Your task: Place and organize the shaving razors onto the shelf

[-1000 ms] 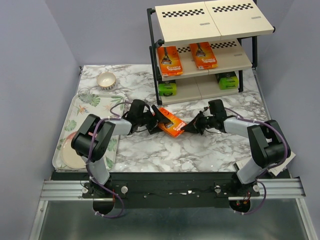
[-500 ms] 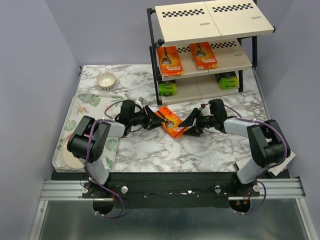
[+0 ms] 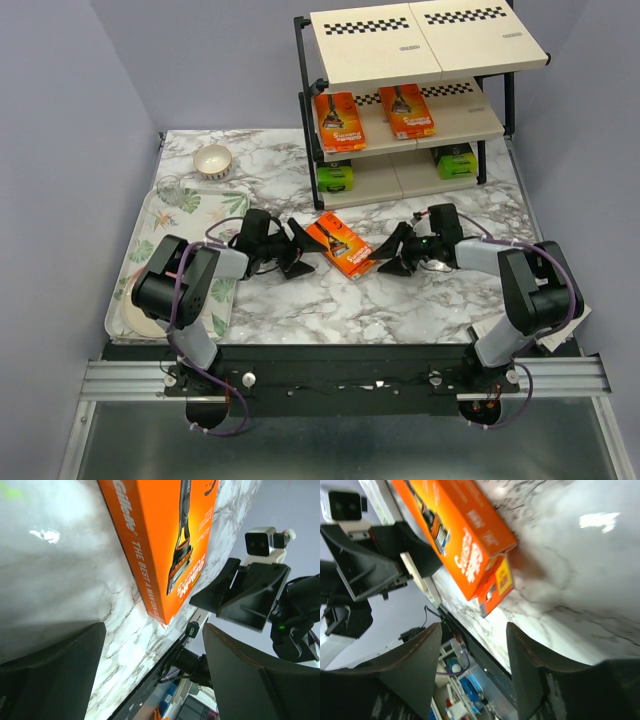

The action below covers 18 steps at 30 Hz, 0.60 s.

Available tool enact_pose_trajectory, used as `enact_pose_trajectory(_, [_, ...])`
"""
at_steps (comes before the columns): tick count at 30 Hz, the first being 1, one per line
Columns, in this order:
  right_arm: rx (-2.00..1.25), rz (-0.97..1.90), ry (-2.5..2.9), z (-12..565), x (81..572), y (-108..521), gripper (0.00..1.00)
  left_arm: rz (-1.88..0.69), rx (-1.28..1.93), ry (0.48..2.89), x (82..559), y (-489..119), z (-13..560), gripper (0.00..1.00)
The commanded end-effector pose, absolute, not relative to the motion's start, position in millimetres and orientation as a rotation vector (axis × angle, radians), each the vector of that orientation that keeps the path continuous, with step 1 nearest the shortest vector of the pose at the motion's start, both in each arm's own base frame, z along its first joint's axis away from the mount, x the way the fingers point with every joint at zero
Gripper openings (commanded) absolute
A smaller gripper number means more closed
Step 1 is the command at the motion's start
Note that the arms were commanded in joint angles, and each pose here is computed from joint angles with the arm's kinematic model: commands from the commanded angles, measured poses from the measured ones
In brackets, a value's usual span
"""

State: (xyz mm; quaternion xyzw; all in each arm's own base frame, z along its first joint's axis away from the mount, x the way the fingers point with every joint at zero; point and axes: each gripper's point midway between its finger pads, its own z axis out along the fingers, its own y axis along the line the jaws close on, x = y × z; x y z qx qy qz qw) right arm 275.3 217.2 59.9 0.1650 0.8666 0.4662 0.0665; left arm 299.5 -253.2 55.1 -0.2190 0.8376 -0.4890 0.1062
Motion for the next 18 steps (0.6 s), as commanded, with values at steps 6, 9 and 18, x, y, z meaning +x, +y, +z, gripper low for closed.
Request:
enact_pose_trajectory(6, [0.637,1.294,2.674,26.2,287.0,207.3,0.39,-1.334,-0.691,2.492,303.7,-255.9,45.8,0.89])
enact_pose_trajectory(9, [0.631,1.309,2.671,24.8,297.1,210.9,0.37,-1.340,-0.688,2.496,301.9,-259.4,44.8,0.89])
enact_pose_trajectory(18, [0.613,1.380,2.632,25.6,311.4,218.5,0.25,-1.339,-0.687,2.518,299.5,-265.6,38.4,0.89])
